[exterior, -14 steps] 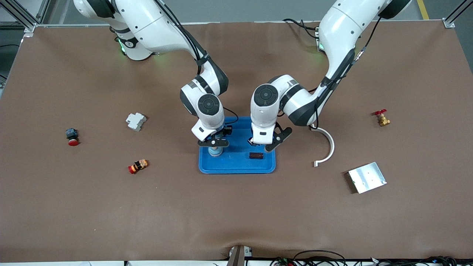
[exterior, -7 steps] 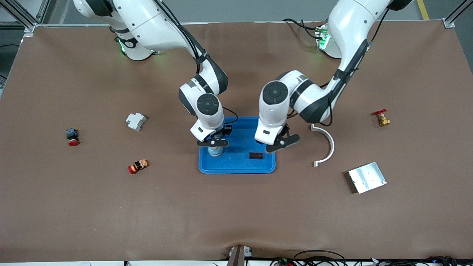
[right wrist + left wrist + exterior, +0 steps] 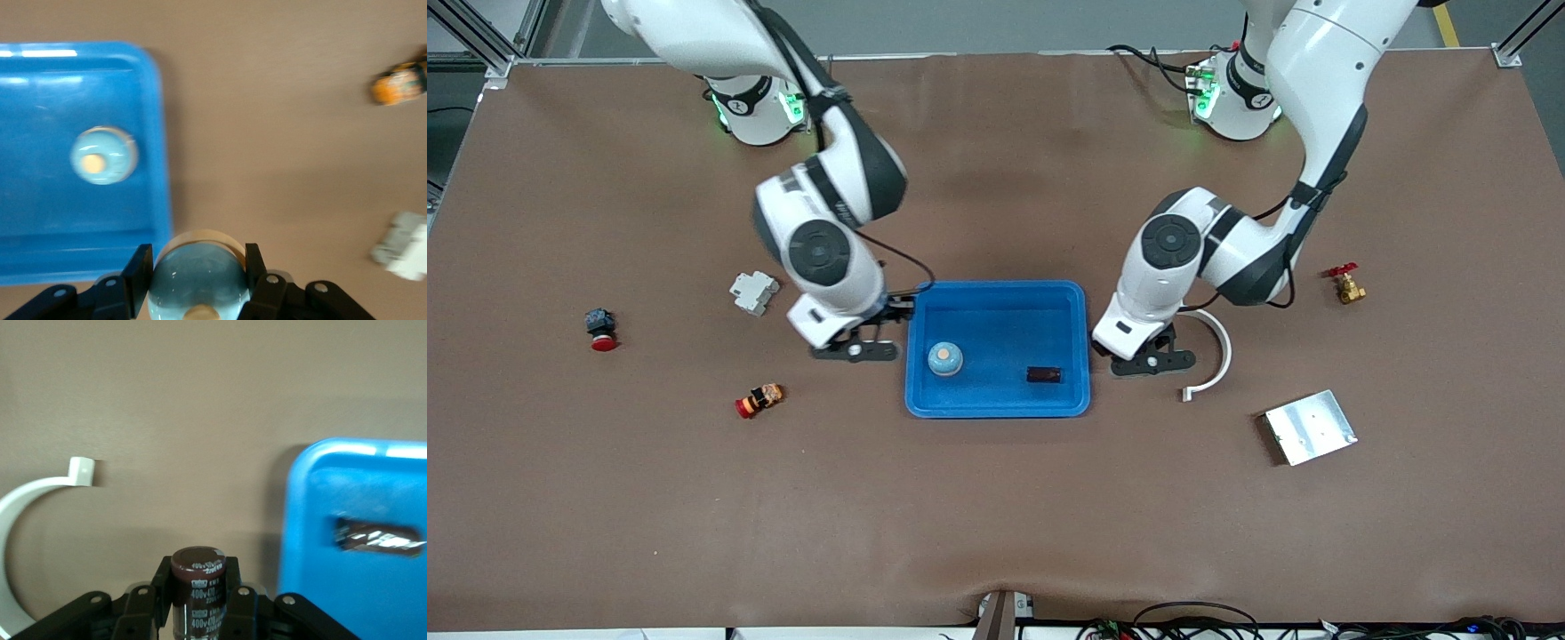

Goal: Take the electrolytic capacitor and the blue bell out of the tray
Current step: 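Carry the capacitor toward the white arc while the right gripper lifts the bell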

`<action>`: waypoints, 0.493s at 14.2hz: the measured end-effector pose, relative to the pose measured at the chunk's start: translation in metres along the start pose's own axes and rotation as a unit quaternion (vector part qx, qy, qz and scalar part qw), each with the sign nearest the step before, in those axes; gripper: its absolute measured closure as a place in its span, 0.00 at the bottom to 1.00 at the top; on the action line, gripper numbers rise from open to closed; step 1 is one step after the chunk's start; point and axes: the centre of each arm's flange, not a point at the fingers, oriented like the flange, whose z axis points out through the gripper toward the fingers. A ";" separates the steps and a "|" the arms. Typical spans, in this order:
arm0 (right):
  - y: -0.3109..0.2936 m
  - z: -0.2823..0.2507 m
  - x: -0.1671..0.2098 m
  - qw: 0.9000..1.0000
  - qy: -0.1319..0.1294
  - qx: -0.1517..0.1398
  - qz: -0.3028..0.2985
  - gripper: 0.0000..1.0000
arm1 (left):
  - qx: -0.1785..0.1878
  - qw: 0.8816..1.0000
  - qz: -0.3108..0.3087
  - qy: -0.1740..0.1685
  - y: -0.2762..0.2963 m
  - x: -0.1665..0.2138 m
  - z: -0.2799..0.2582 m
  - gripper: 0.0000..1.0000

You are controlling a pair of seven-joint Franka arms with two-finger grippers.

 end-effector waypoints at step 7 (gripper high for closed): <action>0.227 0.005 0.015 0.998 -0.024 -0.002 -0.051 0.39 | -0.030 0.997 0.065 -0.016 -0.067 -0.020 0.035 0.66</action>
